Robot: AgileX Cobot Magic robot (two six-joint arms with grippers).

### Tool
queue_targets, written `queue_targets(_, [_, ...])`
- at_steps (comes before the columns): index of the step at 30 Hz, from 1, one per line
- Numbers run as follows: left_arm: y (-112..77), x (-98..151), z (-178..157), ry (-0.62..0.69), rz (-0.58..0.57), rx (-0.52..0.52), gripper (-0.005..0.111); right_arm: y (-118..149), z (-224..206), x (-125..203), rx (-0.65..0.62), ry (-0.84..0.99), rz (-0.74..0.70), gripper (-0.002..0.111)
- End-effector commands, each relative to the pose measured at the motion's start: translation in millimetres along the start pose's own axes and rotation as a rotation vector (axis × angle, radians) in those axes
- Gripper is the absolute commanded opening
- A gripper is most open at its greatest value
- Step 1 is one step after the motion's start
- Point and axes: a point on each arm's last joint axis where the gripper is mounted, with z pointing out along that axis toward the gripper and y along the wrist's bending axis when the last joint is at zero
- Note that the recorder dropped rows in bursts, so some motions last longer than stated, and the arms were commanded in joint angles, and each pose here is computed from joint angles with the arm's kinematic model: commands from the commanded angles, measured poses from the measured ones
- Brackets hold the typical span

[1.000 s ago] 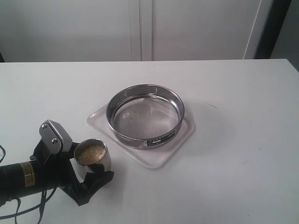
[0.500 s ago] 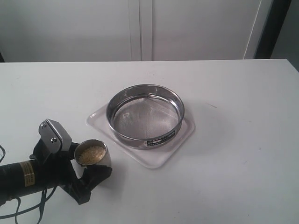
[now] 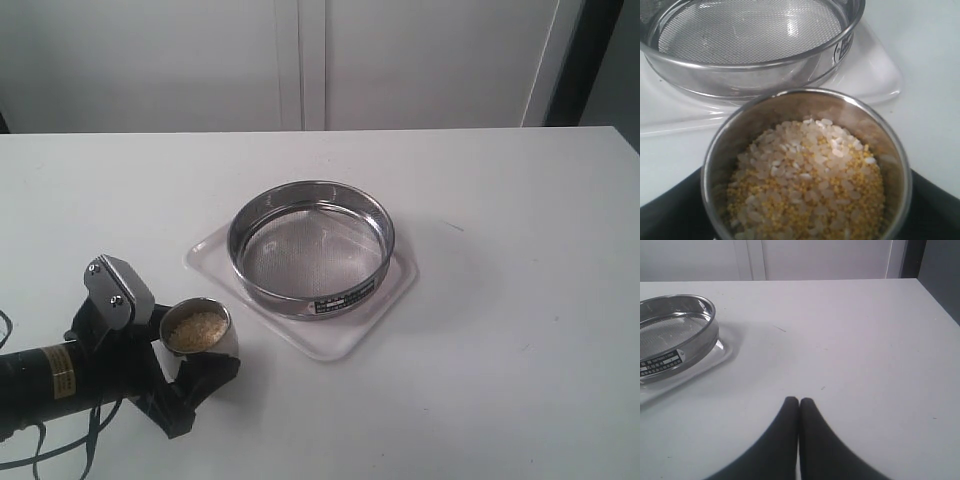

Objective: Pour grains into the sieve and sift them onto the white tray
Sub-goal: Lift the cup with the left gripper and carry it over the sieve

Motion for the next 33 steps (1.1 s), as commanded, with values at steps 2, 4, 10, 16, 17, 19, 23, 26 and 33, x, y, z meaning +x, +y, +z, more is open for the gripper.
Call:
queue_targets(2, [1.7,3.6,-0.2,0.05,-0.004,-0.029,0.0,0.0,0.0,0.6,-0.002,-0.008,0.002,0.0])
queue_targets(4, [1.8,1.2,-1.1,0.041,-0.013,-0.031,0.0,0.0,0.0,0.6,-0.002,-0.008,0.002,0.0])
queue_targets(10, [2.0,-13.3,-8.2,0.004,-0.03,-0.049,0.0,0.0,0.0,0.6,-0.002,-0.008,0.002,0.0])
queue_targets(16, [0.8,-26.4,-16.6,-0.01,-0.039,-0.055,0.0,0.0,0.0,0.6,-0.002,-0.008,0.002,0.0])
queue_targets(17, [0.7,-28.9,-18.2,-0.014,-0.045,-0.058,0.0,0.0,0.0,0.6,-0.002,-0.008,0.002,0.0])
queue_targets(19, [0.5,-32.9,-21.2,-0.018,-0.053,-0.064,0.0,0.0,0.0,0.6,-0.002,-0.008,0.002,0.0])
queue_targets(23, [-0.5,-42.4,-29.1,-0.023,-0.059,-0.077,0.0,0.0,0.0,0.6,-0.002,-0.008,0.002,0.0])
queue_targets(26, [-3.4,-51.1,-35.9,-0.027,-0.037,-0.066,0.0,0.0,0.0,0.6,-0.002,-0.008,0.002,0.0])
queue_targets(33, [-1.4,-68.5,-48.5,0.013,-0.053,-0.108,0.0,0.0,0.0,0.6,-0.002,-0.008,0.002,0.0])
